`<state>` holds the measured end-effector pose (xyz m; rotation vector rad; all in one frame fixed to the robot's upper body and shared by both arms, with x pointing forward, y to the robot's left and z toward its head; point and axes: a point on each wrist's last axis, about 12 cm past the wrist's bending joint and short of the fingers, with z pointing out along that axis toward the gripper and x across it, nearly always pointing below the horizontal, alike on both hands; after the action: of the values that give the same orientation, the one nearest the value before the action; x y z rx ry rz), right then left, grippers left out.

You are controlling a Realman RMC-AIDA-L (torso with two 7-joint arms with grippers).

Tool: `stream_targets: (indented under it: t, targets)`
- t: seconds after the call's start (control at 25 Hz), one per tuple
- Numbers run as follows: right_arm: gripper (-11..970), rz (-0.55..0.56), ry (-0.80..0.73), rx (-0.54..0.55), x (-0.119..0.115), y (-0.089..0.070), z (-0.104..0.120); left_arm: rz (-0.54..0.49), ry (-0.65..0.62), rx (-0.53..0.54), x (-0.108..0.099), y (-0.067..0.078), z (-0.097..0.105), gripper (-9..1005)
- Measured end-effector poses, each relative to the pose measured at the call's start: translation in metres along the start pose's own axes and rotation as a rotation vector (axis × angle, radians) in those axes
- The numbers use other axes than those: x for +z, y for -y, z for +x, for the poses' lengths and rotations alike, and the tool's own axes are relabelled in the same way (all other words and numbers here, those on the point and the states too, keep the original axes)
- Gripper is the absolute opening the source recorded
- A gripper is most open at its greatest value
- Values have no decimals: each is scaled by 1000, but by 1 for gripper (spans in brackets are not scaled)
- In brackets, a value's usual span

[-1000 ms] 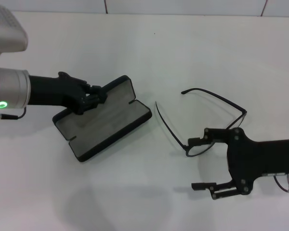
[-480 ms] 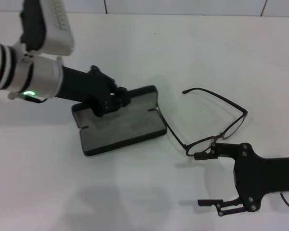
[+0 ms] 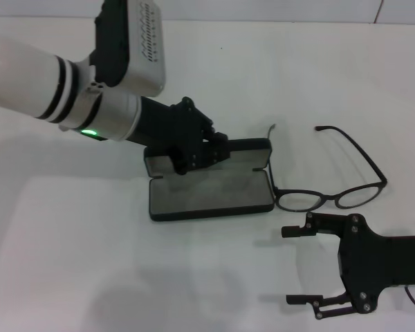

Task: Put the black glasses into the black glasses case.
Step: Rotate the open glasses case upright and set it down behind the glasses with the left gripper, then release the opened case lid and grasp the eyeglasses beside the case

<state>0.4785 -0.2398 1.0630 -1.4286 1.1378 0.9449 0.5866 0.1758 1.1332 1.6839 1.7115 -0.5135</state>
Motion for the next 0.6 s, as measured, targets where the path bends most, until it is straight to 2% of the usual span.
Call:
stream_targets:
  t: [0.2, 0.44, 0.6]
  targets:
    - [675, 4, 0, 7, -1, -2, 1, -32, 1, 13, 7, 0, -1, 206]
    - [668, 9, 0, 13, -2, -2, 1, -47, 31, -29, 4, 0, -2, 206]
    - [663, 23, -4, 9, -3, 0, 1, -43, 76, -48, -1, 3, -3, 350]
